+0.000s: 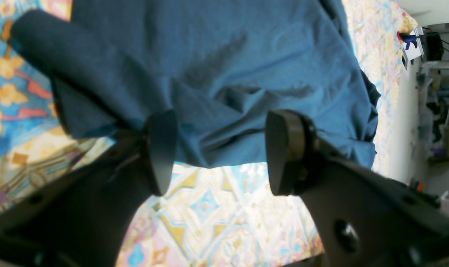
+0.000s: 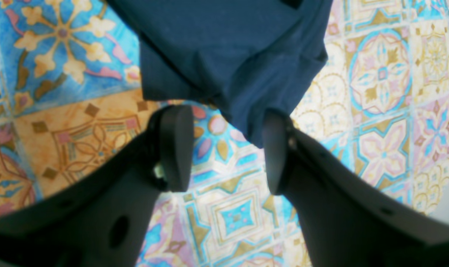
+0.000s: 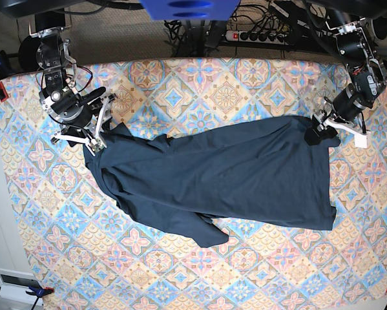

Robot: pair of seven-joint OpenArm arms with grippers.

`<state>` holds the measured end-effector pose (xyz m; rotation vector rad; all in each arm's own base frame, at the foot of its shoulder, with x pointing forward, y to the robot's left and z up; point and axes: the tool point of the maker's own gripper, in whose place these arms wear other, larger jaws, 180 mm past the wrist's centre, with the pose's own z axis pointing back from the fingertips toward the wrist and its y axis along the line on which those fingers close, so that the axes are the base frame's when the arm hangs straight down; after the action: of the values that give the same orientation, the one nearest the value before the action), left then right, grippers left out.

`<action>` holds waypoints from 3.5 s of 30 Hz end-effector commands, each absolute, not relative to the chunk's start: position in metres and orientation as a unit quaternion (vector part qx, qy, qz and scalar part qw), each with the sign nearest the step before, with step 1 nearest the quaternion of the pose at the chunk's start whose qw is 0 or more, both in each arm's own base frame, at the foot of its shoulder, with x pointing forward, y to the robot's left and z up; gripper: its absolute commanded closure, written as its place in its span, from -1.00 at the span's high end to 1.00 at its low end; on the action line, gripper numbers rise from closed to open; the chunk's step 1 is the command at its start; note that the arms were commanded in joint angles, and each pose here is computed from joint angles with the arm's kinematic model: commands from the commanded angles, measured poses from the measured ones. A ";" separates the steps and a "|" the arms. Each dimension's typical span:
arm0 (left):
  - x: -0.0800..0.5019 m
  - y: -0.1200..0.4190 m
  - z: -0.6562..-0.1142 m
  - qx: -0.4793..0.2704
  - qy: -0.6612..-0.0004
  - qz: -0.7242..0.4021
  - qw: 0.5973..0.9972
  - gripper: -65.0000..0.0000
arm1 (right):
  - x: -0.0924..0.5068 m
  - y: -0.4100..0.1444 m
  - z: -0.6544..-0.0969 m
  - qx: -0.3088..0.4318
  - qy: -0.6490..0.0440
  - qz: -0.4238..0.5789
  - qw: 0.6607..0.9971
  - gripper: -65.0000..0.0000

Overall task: Layout the t-shirt on the table in an organized manner, then fold the t-shirt properly
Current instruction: 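Pull the shirt shoulder with the left gripper to straighten the edge, then pull the held shirt end with the right gripper away from the left gripper, then lift the navy shirt with both grippers, stretching it between them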

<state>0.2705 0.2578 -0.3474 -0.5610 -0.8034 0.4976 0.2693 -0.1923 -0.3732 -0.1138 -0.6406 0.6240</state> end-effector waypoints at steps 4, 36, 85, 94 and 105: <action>0.276 0.273 -0.358 -0.269 -0.383 0.267 0.842 0.13 | 0.278 -0.193 -0.361 -0.060 -0.329 0.304 0.892 -0.12; 0.263 0.227 -0.282 -0.284 -0.452 0.162 0.830 -1.00 | 0.278 -0.184 -0.354 -0.054 -0.341 0.313 0.885 -0.12; 0.230 0.248 -0.337 -0.192 -0.389 0.173 0.884 -1.00 | 0.304 -0.252 -0.407 0.083 -0.288 0.056 0.952 -0.12; 0.236 0.251 -0.332 -0.191 -0.398 0.171 0.881 -1.00 | 0.313 -0.239 -0.384 0.175 -0.347 0.009 0.921 -0.97; 0.254 0.284 -0.303 -0.163 -0.445 0.180 0.862 -1.00 | 0.305 -0.320 -0.330 0.203 -0.430 -0.136 0.869 -0.95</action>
<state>0.2494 0.2766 -0.3140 -0.3679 -0.8927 0.3906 0.2968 -0.3063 -0.3486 0.4518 -0.8365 -0.2913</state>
